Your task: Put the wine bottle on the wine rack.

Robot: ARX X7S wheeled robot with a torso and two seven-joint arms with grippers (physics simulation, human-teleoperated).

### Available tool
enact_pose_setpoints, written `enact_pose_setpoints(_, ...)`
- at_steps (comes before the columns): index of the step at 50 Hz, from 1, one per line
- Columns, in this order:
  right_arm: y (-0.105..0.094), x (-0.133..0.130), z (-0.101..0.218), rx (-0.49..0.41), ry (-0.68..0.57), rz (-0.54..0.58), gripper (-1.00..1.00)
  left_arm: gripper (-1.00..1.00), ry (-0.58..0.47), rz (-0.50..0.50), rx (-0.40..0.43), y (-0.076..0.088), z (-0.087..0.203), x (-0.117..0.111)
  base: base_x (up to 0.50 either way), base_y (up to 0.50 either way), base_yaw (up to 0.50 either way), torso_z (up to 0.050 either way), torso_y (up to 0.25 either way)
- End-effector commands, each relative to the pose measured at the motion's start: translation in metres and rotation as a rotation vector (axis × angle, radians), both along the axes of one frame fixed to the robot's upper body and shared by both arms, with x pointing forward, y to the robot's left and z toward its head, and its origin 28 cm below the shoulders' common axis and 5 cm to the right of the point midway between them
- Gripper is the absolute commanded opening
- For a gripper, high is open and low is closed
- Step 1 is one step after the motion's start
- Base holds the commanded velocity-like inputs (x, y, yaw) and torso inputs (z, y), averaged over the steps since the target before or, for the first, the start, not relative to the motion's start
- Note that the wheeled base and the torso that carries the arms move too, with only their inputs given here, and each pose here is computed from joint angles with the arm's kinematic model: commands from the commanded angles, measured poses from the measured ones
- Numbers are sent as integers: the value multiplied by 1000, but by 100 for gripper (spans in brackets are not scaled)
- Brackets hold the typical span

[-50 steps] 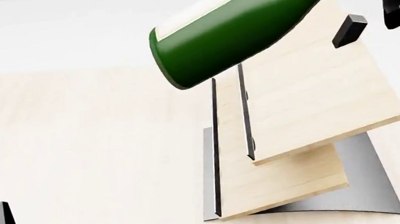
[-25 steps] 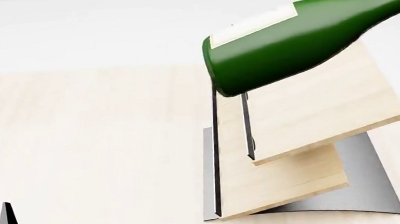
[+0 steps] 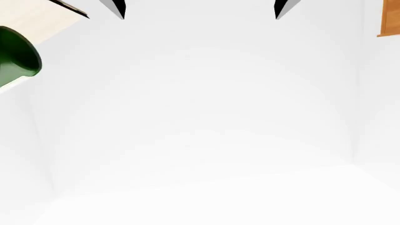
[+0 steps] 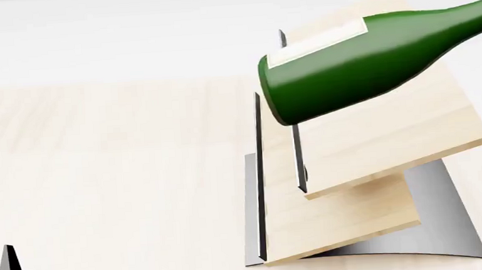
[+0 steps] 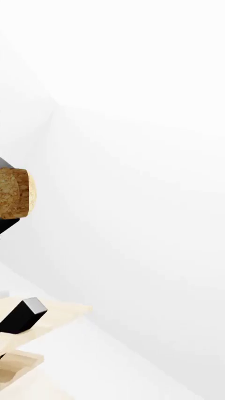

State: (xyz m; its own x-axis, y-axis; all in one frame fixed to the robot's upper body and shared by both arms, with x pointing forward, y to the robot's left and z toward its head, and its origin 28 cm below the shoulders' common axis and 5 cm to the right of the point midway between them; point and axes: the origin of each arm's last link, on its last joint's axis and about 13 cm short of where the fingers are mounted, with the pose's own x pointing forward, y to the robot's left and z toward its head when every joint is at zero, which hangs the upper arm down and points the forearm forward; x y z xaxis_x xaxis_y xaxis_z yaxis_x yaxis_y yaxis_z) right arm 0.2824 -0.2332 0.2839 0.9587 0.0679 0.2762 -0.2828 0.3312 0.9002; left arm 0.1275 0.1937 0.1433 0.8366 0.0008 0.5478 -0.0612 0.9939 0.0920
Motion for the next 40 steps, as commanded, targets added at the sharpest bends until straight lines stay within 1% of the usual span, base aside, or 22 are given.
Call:
enact_pose_setpoints(1,-2,1,4,-29,-30,-20,-100,100,0,0,-1,0,0,0,0,0,0,0,0)
enact_pose_setpoints(15,1,3,4,-57,-12,-39,-100,100,-1,0,-2,0,0,0,0,0,0,1,1)
enact_pose_setpoints(33,-5,13,-6,-47,26,-68,-100,100,0,-1,-2,0,0,0,0,0,0,0,1)
enact_pose_setpoints(40,-6,13,-7,-45,30,-71,-100,100,1,-1,-1,0,-1,0,0,0,0,0,0)
